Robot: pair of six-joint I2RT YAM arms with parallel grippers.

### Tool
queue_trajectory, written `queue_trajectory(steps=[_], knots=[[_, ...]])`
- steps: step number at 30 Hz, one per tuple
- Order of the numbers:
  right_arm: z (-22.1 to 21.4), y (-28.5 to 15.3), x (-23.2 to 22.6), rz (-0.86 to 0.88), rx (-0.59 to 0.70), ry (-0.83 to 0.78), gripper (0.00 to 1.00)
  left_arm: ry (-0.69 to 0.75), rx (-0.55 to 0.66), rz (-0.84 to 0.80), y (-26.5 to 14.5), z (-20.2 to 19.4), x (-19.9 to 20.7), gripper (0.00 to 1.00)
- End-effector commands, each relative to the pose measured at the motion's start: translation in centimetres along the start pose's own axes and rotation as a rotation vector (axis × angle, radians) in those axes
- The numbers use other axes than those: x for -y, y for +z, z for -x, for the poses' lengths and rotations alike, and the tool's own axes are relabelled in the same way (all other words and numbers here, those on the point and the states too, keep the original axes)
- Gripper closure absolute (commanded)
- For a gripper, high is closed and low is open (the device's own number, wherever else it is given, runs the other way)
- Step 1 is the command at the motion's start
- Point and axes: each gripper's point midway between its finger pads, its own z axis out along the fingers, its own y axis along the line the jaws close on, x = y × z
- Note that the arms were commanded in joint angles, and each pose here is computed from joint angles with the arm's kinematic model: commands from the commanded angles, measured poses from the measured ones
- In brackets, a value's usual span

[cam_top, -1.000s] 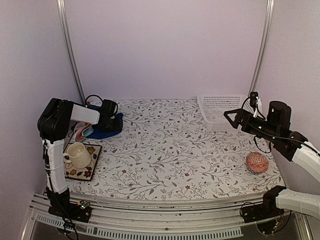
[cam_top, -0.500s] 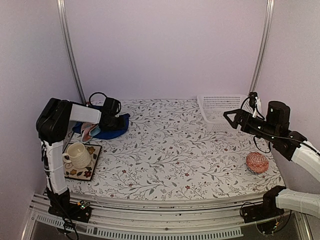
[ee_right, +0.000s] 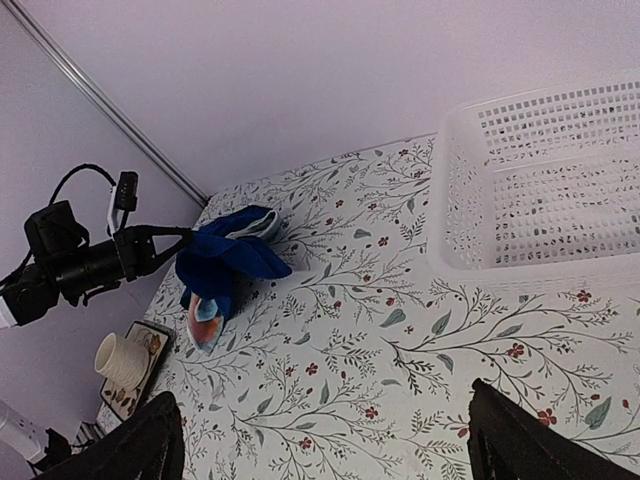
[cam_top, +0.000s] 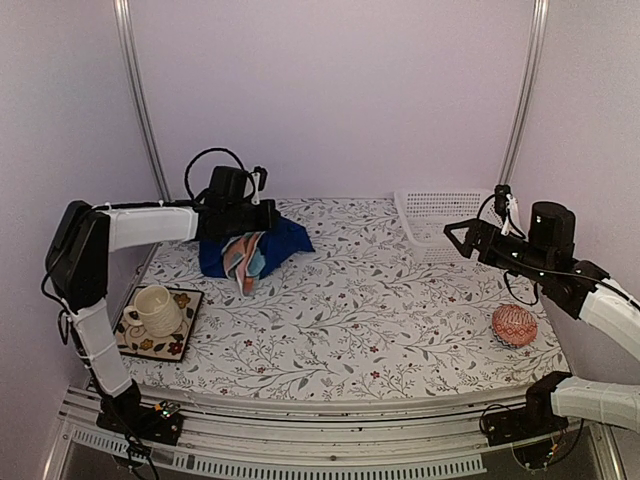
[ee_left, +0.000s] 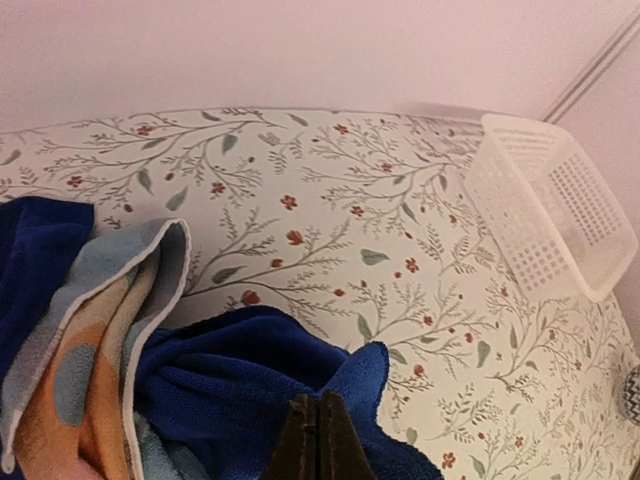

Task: Roll the towels
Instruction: Pick up the towel from the towel pile, then put down the towel at the corner of the board.

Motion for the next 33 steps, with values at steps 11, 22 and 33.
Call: queue_trajectory(steps=[11, 22, 33], knots=[[-0.5, 0.8, -0.3, 0.032, -0.012, -0.030, 0.01, 0.165, 0.442, -0.058, -12.5, 14.2, 7.7, 1.00], [-0.2, 0.5, -0.5, 0.036, -0.002, -0.037, 0.01, 0.044, 0.623, 0.578, -20.4, 20.3, -7.5, 1.00], [-0.4, 0.9, -0.4, 0.039, -0.010, -0.041, 0.01, 0.317, 0.425, -0.060, -11.1, 14.3, 10.9, 1.00]])
